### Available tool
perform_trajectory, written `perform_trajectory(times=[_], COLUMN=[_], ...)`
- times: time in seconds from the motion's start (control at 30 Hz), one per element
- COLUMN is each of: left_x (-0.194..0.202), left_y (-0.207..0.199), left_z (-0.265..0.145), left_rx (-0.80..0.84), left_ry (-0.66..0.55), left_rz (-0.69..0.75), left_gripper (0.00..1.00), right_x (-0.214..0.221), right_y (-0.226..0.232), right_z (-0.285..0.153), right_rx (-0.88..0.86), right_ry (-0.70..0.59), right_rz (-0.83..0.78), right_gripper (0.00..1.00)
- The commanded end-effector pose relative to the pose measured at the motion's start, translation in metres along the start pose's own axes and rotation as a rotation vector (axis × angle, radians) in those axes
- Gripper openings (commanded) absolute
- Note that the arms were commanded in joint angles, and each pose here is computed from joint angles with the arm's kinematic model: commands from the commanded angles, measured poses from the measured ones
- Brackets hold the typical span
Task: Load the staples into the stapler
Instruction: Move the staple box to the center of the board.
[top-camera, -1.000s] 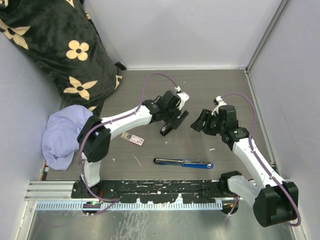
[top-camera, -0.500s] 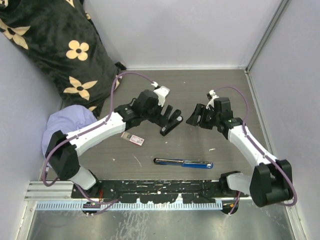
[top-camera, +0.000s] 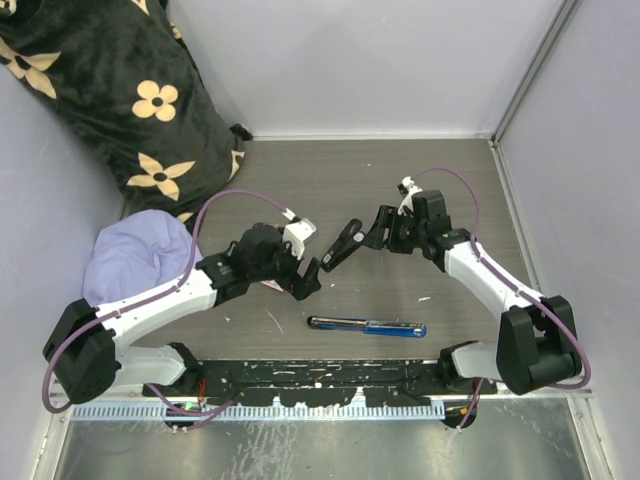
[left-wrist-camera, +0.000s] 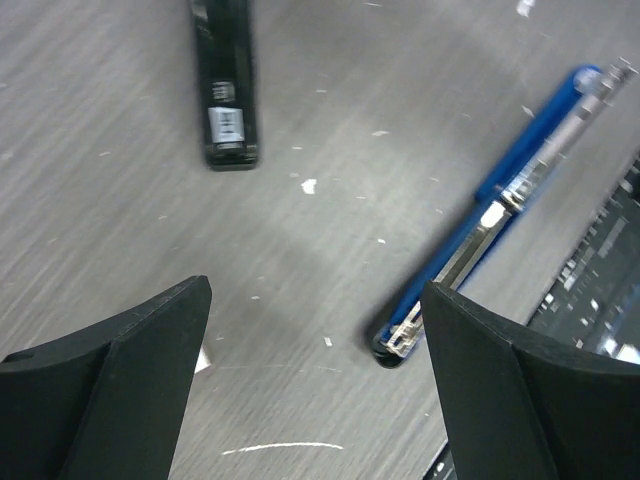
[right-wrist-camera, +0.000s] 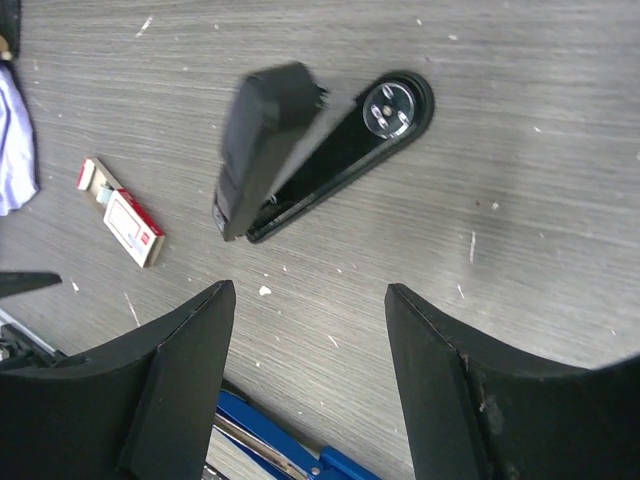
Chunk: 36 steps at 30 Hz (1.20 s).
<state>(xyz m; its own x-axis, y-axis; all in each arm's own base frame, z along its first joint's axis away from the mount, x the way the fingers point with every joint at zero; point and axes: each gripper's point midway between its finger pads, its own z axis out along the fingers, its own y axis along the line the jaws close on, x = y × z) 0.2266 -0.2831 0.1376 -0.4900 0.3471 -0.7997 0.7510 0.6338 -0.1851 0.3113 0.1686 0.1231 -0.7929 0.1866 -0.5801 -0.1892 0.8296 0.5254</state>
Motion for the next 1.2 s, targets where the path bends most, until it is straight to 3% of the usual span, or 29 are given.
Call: perform_trajectory(times=[0.0,0.13,0.37,0.6,0.83,0.97,1.17], left_x=[-0.021,-0.009,-0.016,-0.022,-0.022,-0.023,-0.021], left_y=[-0.056,-0.063,-0.012,0.05,0.103,0.117,0.149], left_z=[-0.004,0.0,-0.013,-0.065,-0.128,-0.149,-0.198], left_rx=[0.232,0.22,-0.01,-0.134,-0.234,-0.342,-0.646], left_ry=[-0.155,-0.139,-0.143,-0.178,-0.226,-0.205,-0.148], left_rz=[0.159,0.135,-0.12,-0.464,-0.687,-0.654,-0.484], left_gripper=[0.88,0.88,0.92,0.99,0.98,0.98,0.98], right_x=[0.002,0.025,0.075,0.089,0.077,0.08,0.092], right_y=[-0.006,-0.005,0.02,0.065,0.12,0.15,0.167], right_z=[-0.017,-0.038,-0.056,-0.039,0.0,0.036,0.092], right_rx=[0.045,0.054,-0.059,-0.088,-0.059,-0.097,-0.095], right_ry=[-0.063,-0.031,0.073,0.076,0.092,0.118,0.191], right_rz=[0.007,0.052,0.11,-0.119,-0.372,-0.468,-0.618], right_gripper=[0.68,0.69,0.69,0.65,0.64,0.66,0.7])
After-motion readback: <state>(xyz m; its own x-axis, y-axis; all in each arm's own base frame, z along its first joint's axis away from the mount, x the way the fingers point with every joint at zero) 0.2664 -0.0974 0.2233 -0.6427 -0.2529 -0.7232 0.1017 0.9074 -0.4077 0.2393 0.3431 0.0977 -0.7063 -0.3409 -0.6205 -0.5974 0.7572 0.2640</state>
